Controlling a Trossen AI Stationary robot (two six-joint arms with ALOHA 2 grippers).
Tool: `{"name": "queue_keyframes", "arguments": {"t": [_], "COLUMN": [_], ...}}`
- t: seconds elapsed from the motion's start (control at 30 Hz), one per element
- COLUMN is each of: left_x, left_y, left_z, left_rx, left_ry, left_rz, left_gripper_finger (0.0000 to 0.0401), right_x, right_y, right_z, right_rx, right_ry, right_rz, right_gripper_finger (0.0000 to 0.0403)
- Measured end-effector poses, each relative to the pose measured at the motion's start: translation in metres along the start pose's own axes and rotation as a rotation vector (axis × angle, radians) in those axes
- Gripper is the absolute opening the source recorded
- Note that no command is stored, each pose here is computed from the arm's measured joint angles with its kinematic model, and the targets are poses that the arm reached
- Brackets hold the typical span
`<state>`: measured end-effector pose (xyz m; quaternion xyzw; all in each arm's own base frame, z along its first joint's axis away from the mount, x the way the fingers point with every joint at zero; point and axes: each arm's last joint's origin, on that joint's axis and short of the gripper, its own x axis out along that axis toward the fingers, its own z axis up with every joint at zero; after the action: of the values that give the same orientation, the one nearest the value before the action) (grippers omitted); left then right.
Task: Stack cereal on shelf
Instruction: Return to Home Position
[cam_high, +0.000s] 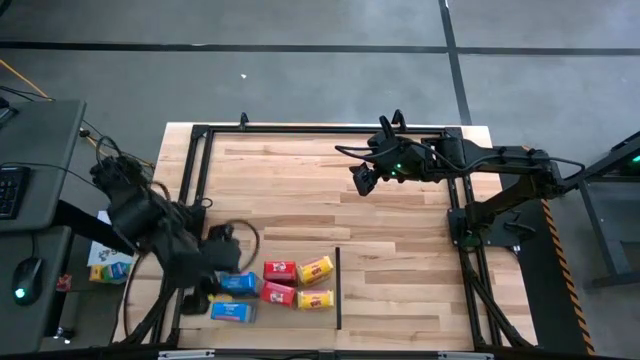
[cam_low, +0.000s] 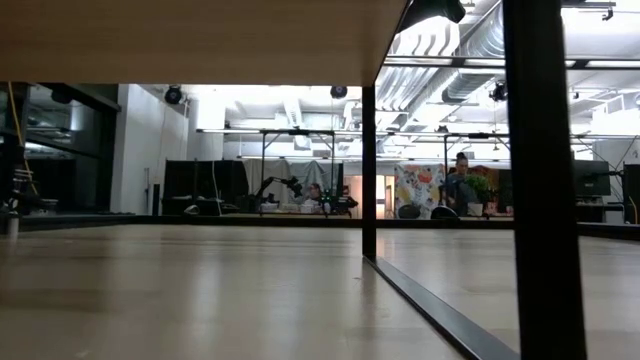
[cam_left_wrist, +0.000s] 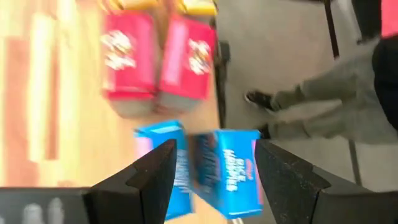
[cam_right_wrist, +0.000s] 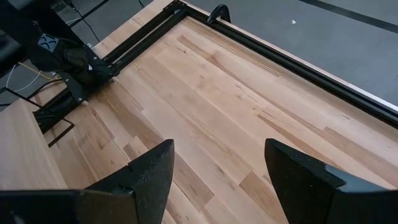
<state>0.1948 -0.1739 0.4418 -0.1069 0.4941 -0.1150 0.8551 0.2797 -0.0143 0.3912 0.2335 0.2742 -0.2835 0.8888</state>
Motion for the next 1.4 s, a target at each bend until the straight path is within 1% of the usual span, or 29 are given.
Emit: {"name": "queue_keyframes", "arguments": {"t": [0.1, 0.17, 0.27, 0.33, 0.4, 0.47, 0.53, 0.63, 0.67, 0.73, 0.8, 0.87, 0.9, 0.97, 1.03, 1.13, 1.2, 1.27, 1.33, 1.4], "left_x": [-0.019, -0.035, -0.071, -0.093, -0.108, -0.110, -0.101, -0.070, -0.059, -0.048, -0.056, -0.063, -0.064, -0.060, -0.045, -0.021, -0.010, 0.003, 0.015, 0.028], "left_y": [0.012, 0.022, 0.041, 0.053, 0.067, 0.078, 0.090, 0.111, 0.120, 0.139, 0.155, 0.167, 0.171, 0.176, 0.183, 0.193, 0.199, 0.204, 0.209, 0.214], "left_z": [0.000, -0.002, -0.009, -0.016, -0.025, -0.029, -0.032, -0.036, -0.039, -0.047, -0.057, -0.073, -0.081, -0.095, -0.109, -0.128, -0.137, -0.146, -0.152, -0.158], "left_rx": [0.028, 0.039, 0.036, 0.021, 0.020, 0.036, 0.064, 0.108, 0.126, 0.131, 0.124, 0.112, 0.105, 0.089, 0.058, -0.008, -0.051, -0.098, -0.128, -0.158], "left_ry": [-0.074, -0.162, -0.379, -0.528, -0.638, -0.743, -0.830, -0.915, -0.916, -0.921, -0.993, -1.037, -1.072, -1.161, -1.196, -1.244, -1.281, -1.298, -1.313, -1.319], "left_rz": [0.018, 0.066, 0.209, 0.274, 0.272, 0.221, 0.131, 0.011, 0.005, 0.054, 0.133, 0.180, 0.177, 0.115, 0.056, 0.022, 0.024, 0.017, 0.003, -0.010], "left_gripper_finger": [0.0209, 0.0209, 0.0209, 0.0209, 0.0209, 0.0209, 0.0209, 0.0209, 0.0209, 0.0209, 0.0209, 0.0209, 0.0209, 0.0209, 0.0209, 0.0205, 0.0192, 0.0167, 0.0129, 0.0078], "right_x": [0.000, 0.000, 0.000, 0.000, 0.000, 0.000, 0.000, 0.000, 0.000, 0.000, -0.001, -0.001, -0.002, -0.002, -0.002, -0.003, -0.004, -0.005, -0.006, -0.008], "right_y": [0.000, 0.000, 0.000, -0.001, -0.002, -0.002, -0.002, -0.002, -0.002, -0.001, 0.000, 0.001, 0.002, 0.002, 0.002, 0.001, 0.001, 0.000, 0.000, 0.000], "right_z": [0.000, 0.000, -0.001, -0.002, -0.003, -0.004, -0.004, -0.004, -0.004, -0.005, -0.006, -0.006, -0.007, -0.007, -0.007, -0.007, -0.007, -0.006, -0.006, -0.006], "right_rx": [0.000, 0.000, -0.008, -0.007, 0.006, 0.015, 0.037, 0.067, 0.071, 0.077, 0.085, 0.082, 0.080, 0.078, 0.078, 0.073, 0.072, 0.073, 0.069, 0.056], "right_ry": [0.000, 0.001, 0.016, 0.028, 0.037, 0.045, 0.047, 0.057, 0.062, 0.072, 0.075, 0.073, 0.072, 0.073, 0.073, 0.070, 0.065, 0.065, 0.064, 0.073], "right_rz": [0.000, 0.001, 0.006, 0.001, -0.006, -0.011, -0.010, 0.002, 0.008, 0.019, 0.025, 0.024, 0.023, 0.021, 0.021, 0.020, 0.019, 0.020, 0.024, 0.039], "right_gripper_finger": [0.0243, 0.0243, 0.0243, 0.0243, 0.0243, 0.0243, 0.0243, 0.0243, 0.0243, 0.0243, 0.0243, 0.0243, 0.0243, 0.0243, 0.0243, 0.0243, 0.0243, 0.0243, 0.0243, 0.0241]}}
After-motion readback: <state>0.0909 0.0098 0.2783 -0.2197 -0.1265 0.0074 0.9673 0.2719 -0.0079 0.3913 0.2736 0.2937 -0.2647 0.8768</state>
